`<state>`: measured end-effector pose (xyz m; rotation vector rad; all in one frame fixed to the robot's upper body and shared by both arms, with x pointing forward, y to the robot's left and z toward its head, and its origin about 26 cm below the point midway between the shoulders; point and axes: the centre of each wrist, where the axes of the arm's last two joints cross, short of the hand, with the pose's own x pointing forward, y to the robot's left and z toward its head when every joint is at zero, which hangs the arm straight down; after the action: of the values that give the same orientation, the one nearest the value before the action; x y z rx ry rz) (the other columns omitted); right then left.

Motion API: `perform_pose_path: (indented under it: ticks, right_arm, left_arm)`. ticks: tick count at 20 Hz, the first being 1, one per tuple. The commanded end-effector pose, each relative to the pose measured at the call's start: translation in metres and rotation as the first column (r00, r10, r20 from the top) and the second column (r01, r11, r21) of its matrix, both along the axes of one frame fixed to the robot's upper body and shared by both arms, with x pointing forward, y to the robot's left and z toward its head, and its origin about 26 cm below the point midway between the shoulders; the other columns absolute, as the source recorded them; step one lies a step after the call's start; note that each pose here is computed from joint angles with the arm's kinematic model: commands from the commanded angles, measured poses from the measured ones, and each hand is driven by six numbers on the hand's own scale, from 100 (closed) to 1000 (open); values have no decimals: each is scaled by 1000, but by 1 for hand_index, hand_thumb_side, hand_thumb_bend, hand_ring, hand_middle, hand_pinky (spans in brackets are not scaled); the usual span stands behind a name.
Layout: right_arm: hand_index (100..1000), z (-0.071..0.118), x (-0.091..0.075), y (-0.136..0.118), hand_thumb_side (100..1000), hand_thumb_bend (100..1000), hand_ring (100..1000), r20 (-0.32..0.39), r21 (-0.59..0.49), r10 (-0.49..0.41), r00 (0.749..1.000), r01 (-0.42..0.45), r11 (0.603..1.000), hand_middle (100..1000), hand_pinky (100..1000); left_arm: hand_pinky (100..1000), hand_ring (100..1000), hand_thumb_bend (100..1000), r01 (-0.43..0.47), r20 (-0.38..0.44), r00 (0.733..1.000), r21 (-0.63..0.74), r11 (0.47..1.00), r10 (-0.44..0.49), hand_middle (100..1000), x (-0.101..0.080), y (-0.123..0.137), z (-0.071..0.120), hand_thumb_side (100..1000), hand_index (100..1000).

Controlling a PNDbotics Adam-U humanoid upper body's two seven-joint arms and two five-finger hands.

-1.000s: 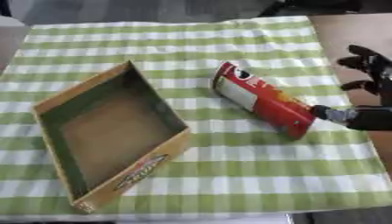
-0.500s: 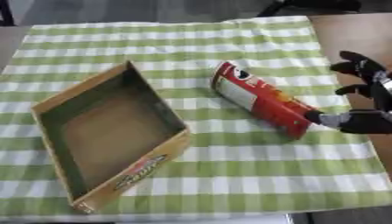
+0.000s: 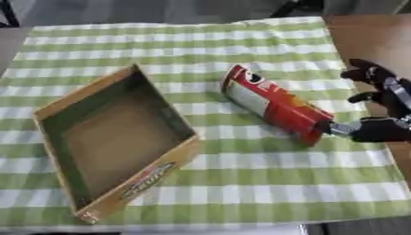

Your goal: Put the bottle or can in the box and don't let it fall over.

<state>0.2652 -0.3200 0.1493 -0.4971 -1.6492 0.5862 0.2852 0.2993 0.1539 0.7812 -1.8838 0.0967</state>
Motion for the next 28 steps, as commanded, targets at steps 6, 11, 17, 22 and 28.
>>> perform_pose_path:
  ticks: [6, 11, 17, 22, 28]
  right_arm:
    - [962, 13, 0, 2, 126, 723, 978, -10, -80, 19, 1000, -20, 997, 842, 731]
    - [962, 12, 1, 5, 105, 722, 977, -39, -76, 29, 999, -32, 997, 837, 728]
    - [962, 12, 2, 11, 117, 715, 976, -63, -64, 43, 997, -47, 997, 835, 725]
    - [960, 10, 5, 13, 115, 712, 974, -80, -59, 47, 996, -51, 997, 833, 724]
    - [956, 5, 10, 13, 113, 711, 973, -100, -62, 44, 994, -50, 997, 828, 725]
  left_arm:
    - [534, 575, 100, 3, 23, 1000, 22, 1000, -3, 615, -1, 3, 8, 704, 718]
    - [534, 575, 100, 4, 23, 1000, 21, 1000, -4, 615, -1, 2, 8, 702, 718]
    - [535, 574, 100, 6, 24, 1000, 21, 1000, -6, 615, -1, 2, 9, 704, 718]
    - [535, 574, 100, 8, 24, 1000, 20, 1000, -8, 615, -1, 2, 9, 705, 717]
    - [535, 574, 100, 9, 26, 1000, 20, 1000, -9, 616, -1, 1, 9, 705, 718]
